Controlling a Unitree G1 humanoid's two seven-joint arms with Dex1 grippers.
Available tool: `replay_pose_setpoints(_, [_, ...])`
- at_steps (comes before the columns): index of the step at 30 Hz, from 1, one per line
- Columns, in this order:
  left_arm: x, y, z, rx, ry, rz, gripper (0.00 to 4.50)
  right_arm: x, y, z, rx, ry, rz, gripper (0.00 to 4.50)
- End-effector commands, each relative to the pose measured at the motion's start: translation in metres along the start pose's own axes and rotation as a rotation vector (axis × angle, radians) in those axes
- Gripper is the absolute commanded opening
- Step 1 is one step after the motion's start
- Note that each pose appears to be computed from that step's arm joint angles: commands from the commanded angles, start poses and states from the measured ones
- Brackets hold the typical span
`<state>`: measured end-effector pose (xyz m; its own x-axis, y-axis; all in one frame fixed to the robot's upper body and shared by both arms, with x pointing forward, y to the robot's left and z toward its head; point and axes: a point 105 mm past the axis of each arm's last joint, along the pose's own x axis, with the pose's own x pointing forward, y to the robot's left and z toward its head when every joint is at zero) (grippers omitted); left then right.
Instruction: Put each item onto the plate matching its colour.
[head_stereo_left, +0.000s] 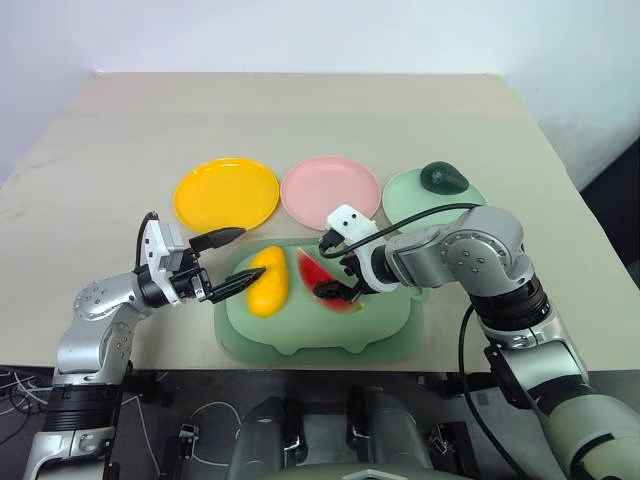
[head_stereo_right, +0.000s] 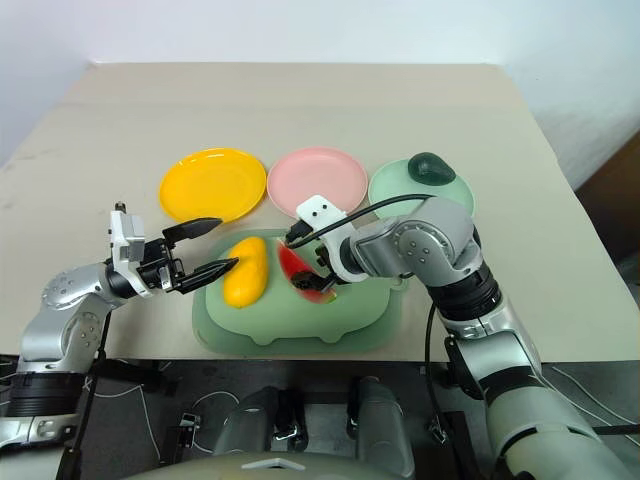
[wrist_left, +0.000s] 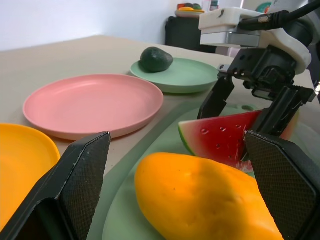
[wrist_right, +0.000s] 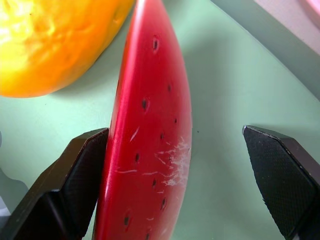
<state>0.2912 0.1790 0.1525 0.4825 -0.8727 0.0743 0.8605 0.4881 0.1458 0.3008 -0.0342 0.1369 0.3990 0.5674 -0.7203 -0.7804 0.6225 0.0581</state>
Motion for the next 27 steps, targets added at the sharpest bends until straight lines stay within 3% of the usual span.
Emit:
replay_pose_setpoints(1, [-0.001,0.003,0.009,0.040,-0.010,0.000,4.50,-0.002,0.007,0.004,-0.031,-0.028,0.014,4.30])
replay_pose_setpoints(4, [-0.002,0.003,0.008,0.040,-0.009,-0.001,4.50,0.000,0.007,0.003,-0.033,-0.026,0.008,3.64])
replay_pose_setpoints(7, [-0.003,0.003,0.008,0.040,-0.008,-0.001,4.50,0.001,0.008,0.003,-0.034,-0.025,0.007,2.56])
replay_pose_setpoints(9, [-0.003,0.003,0.008,0.040,-0.006,0.001,4.50,0.002,0.008,0.003,-0.036,-0.025,0.008,2.26])
replay_pose_setpoints(19, [-0.005,0.004,0.006,0.040,-0.005,0.006,4.50,-0.001,0.001,0.005,-0.053,-0.028,-0.024,2.26])
replay_pose_setpoints(27, [-0.006,0.004,0.010,0.048,-0.008,0.017,4.50,-0.050,-0.028,0.060,0.000,-0.316,-0.045,2.26])
